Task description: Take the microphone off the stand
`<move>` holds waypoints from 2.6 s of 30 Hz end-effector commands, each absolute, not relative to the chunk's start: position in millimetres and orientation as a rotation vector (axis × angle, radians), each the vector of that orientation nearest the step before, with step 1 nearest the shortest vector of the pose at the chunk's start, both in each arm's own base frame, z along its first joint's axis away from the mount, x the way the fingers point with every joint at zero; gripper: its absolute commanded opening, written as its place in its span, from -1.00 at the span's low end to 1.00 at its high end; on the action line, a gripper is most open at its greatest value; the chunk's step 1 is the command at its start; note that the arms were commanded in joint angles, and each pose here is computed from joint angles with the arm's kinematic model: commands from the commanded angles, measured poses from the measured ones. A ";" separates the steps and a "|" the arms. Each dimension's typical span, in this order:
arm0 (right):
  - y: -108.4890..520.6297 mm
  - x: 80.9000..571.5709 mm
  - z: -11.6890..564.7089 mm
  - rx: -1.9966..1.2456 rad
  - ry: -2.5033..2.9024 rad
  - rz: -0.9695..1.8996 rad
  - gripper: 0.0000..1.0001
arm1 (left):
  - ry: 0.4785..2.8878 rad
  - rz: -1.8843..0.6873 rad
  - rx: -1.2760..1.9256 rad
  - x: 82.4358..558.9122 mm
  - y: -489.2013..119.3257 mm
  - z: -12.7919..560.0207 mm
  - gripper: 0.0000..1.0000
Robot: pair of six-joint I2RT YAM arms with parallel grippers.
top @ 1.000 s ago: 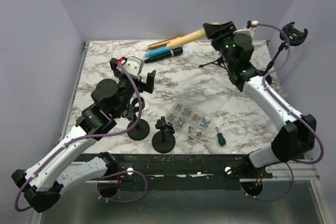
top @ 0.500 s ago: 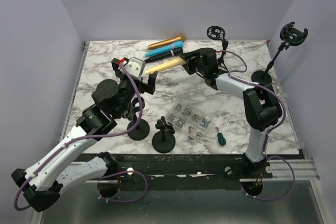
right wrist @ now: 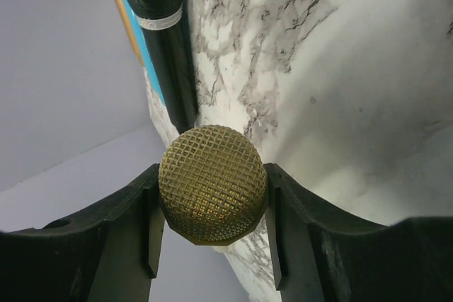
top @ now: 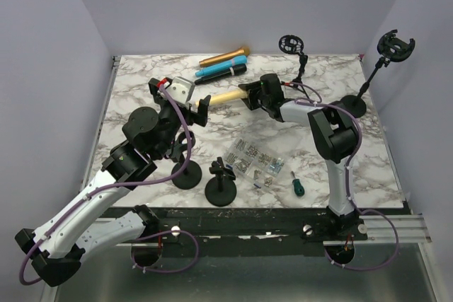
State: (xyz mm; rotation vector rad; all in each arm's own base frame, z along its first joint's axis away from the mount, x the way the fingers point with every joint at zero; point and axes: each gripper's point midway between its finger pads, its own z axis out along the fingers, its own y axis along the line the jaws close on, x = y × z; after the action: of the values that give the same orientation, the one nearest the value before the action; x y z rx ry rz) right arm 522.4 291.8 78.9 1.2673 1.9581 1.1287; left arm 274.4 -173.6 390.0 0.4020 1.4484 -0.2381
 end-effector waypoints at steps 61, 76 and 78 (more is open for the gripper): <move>287.7 513.4 74.1 0.961 2.045 0.972 0.41 | 1.413 -0.235 0.374 272.3 -167.3 398.8 0.97; 183.8 437.0 177.8 0.423 1.991 0.494 0.76 | 1.406 -0.284 0.379 265.6 -170.9 402.6 0.97; 148.1 434.5 199.4 0.477 1.924 0.411 0.78 | 1.405 -0.280 0.375 265.3 -169.9 403.3 0.97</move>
State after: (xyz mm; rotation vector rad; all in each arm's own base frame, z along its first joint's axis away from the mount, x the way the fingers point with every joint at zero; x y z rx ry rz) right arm 442.7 219.3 194.1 0.4491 1.9570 0.7120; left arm 269.9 -169.8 397.5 0.3853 1.4266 -0.2521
